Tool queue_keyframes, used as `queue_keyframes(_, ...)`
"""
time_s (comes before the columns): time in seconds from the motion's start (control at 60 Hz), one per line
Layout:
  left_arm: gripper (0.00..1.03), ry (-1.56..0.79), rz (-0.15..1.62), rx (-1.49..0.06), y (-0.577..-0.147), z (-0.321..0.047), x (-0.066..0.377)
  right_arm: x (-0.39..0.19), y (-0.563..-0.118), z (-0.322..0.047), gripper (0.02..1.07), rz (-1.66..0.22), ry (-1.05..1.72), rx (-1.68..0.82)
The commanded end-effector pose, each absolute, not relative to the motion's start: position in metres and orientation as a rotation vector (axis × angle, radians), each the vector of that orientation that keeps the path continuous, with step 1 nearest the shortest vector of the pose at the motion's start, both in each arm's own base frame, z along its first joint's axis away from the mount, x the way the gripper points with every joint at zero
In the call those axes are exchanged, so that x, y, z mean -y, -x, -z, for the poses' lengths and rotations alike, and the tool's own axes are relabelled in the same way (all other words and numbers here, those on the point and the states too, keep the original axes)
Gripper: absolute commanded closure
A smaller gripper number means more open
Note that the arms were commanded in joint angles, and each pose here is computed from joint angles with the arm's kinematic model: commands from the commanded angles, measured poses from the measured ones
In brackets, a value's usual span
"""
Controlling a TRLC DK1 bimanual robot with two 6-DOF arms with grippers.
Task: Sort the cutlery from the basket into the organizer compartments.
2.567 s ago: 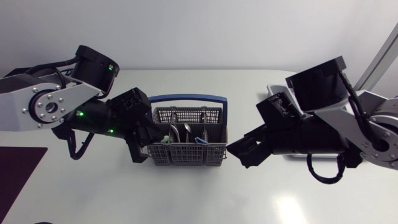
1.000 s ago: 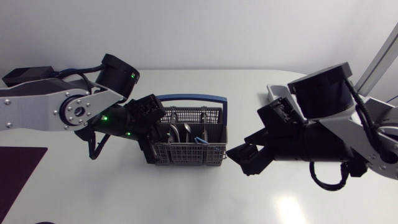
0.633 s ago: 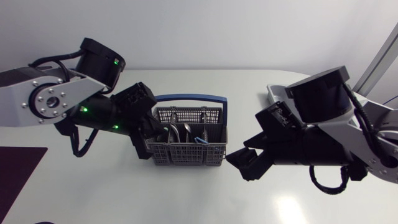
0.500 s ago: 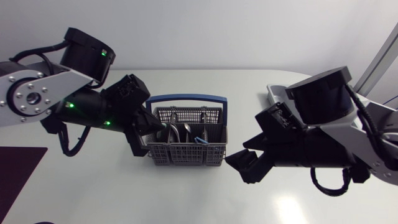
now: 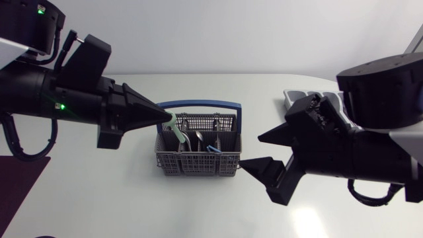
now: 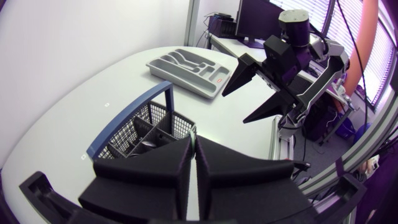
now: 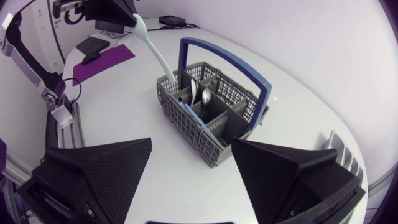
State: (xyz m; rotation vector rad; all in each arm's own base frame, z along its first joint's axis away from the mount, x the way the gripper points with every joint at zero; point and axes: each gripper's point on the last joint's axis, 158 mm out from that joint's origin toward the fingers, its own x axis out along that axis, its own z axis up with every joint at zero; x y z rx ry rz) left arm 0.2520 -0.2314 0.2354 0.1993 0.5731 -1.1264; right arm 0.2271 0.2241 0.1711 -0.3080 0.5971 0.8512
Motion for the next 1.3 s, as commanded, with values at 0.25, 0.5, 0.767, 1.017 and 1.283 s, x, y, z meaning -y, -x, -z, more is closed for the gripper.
queue_keyframes(0.25, 1.00, -0.070, 1.363, -0.618, -0.218, -0.255, 0.279, -0.230, -0.189, -0.195, 0.12, -1.038, 0.385, -0.472)
queue_keyframes(0.5, 1.00, 0.016, 1.531, -0.728, -0.201, -0.244, 0.313, -0.237, -0.179, -0.190, 0.22, -1.123, 0.352, -0.443)
queue_keyframes(0.767, 1.00, 0.060, 1.601, -0.767, -0.207, -0.247, 0.333, -0.242, -0.187, -0.187, 0.33, -1.151, 0.322, -0.436)
queue_keyframes(1.017, 1.00, 0.074, 1.626, -0.786, -0.206, -0.247, 0.342, -0.240, -0.203, -0.184, 0.39, -1.139, 0.309, -0.423)
queue_keyframes(1.283, 1.00, 0.082, 1.626, -0.801, -0.208, -0.243, 0.343, -0.248, -0.206, -0.177, 0.57, -1.166, 0.323, -0.415)
